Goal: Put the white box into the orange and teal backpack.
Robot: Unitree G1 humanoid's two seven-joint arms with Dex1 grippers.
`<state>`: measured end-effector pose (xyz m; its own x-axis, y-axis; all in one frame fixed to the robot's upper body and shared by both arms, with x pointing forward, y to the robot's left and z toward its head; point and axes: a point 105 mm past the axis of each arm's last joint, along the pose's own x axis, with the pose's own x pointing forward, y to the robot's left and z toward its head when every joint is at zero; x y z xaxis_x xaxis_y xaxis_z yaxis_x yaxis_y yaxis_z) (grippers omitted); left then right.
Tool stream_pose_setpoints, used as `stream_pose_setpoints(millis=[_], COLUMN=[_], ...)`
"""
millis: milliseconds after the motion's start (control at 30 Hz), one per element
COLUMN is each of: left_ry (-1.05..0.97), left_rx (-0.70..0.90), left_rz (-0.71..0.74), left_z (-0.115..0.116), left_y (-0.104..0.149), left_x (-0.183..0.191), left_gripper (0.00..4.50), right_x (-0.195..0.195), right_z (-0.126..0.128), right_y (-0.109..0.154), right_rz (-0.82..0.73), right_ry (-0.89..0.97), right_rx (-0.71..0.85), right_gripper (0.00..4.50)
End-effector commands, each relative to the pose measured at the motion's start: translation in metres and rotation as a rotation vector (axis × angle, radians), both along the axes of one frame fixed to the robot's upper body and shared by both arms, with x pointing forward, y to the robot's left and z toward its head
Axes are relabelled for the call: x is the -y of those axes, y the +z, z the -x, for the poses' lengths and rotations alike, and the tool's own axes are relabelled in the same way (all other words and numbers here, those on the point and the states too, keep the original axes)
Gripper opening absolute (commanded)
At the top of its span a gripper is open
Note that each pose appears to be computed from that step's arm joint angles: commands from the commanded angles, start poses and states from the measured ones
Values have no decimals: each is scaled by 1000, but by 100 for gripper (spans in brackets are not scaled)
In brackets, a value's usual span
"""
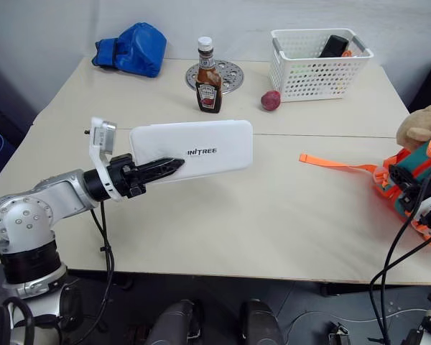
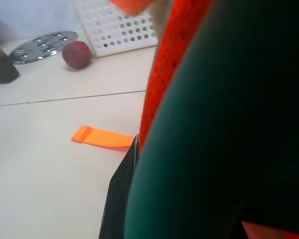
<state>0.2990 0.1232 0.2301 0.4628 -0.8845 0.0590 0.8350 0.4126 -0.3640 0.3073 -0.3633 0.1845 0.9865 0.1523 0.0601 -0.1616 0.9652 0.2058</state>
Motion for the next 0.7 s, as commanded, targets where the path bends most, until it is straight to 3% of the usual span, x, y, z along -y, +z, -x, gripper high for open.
stream_pose_setpoints(millis=[33,367,700], left_ry=[83,222,200], left_rx=[84,224,302], left_rz=[7,-62,-103], left_z=[-10,-34,-25], left_y=[12,28,53], left_x=[-13,-45,-62], left_gripper=[137,137,137], right_x=[-32,-135,-205], right_z=[5,24,71], right_y=[20,37,56], right_rz=[24,114,136], right_ry=[206,823,1360], right_rx=[59,14,-18], right_gripper=[4,4,4])
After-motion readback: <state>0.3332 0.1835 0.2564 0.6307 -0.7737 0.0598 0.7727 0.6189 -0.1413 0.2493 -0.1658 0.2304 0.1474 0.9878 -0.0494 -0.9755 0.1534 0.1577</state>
